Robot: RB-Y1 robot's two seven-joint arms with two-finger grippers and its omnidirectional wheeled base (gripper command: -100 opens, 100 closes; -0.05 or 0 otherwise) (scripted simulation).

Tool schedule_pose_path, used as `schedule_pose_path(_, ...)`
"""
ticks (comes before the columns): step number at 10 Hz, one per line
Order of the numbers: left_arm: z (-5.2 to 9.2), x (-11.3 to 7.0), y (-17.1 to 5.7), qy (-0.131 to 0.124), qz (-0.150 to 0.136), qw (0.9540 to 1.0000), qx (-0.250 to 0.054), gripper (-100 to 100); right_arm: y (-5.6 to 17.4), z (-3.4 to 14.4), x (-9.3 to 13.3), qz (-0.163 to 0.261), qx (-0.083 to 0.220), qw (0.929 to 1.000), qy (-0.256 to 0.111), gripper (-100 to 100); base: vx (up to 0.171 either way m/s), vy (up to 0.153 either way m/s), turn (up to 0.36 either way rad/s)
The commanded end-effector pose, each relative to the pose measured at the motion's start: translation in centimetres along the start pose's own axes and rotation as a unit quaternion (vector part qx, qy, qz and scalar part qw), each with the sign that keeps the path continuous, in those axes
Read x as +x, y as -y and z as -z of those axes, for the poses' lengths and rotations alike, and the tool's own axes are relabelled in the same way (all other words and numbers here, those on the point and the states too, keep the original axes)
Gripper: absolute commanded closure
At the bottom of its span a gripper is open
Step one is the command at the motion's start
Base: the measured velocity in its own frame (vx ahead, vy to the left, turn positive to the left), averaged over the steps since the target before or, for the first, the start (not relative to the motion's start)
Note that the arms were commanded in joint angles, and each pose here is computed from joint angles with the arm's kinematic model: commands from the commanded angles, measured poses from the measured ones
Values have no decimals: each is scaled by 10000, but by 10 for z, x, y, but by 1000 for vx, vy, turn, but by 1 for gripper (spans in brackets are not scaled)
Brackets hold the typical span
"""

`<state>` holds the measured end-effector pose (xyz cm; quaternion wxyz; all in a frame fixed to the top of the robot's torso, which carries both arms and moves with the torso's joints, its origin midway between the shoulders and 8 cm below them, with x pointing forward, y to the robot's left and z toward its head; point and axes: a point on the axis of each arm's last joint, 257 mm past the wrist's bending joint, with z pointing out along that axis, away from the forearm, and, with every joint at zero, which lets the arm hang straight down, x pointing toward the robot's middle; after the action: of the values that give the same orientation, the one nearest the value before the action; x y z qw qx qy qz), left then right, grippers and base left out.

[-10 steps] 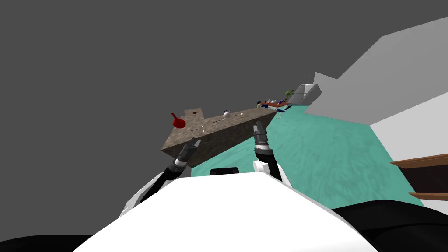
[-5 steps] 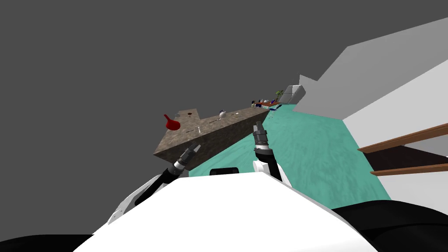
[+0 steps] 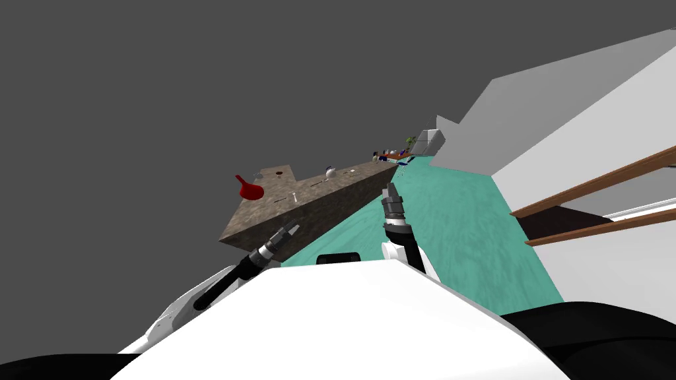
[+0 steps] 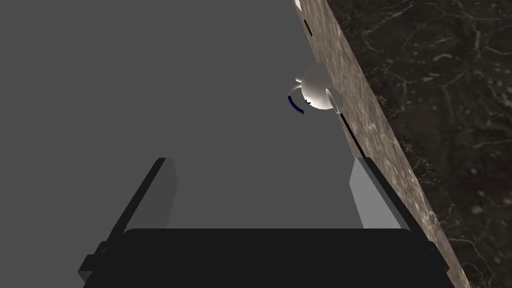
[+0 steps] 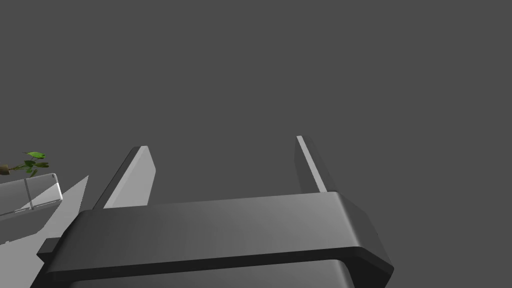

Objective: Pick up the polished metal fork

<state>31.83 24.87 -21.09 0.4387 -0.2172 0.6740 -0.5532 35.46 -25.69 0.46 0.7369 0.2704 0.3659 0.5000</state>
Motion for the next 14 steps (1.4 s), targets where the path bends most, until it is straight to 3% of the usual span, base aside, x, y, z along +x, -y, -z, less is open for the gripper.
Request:
schedule_pose_path(1, 3, -1, -4, -82, -49, 9999, -110, -100, 0, 0, 0, 0, 0, 10000, 0, 0, -3, -11, 8)
schedule_pose_path(2, 16, -5, -30, -136, 18, 9986, -507, -100, 0, 0, 0, 0, 0, 10000, 0, 0, -4, -32, -224)
schedule_pose_path(3, 19, -7, -31, -221, -63, 9982, -560, -100, 0, 0, 0, -1, -1, 10000, 0, 0, -3, -27, -117)
schedule_pose_path(4, 33, -11, -56, -231, 25, 9953, -942, -100, 0, 0, 0, 0, 0, 10000, 0, 0, 4, -39, -247)
schedule_pose_path(6, 37, -15, -57, -379, -127, 9938, -1039, -100, 0, 0, 0, 0, 0, 10000, 0, 0, 5, -20, -39)
schedule_pose_path(7, 54, -22, -81, -391, -65, 9888, -1436, -100, 0, 0, 0, 1, 0, 10000, 0, 0, 13, -29, -205)
schedule_pose_path(9, 58, -26, -81, -499, -185, 9871, -1510, -100, 0, 0, 0, 0, 0, 10000, 0, 0, 11, -21, -65)
schedule_pose_path(10, 77, -34, -103, -507, -143, 9800, -1916, -100, 0, 0, 0, 1, 1, 10000, 0, 0, 21, -31, -218)
schedule_pose_path(11, 80, -38, -103, -589, -241, 9783, -1974, -100, 0, 0, 0, 0, 0, 10000, 0, 0, 26, -29, -126)
schedule_pose_path(12, 100, -47, -123, -563, -184, 9698, -2366, -100, 0, 0, 0, 0, 0, 10000, 0, 0, 43, -45, -189)
schedule_pose_path(14, 104, -53, -122, -671, -322, 9668, -2444, -100, 0, 0, 0, 0, 0, 10000, 0, 0, 27, -20, -72)
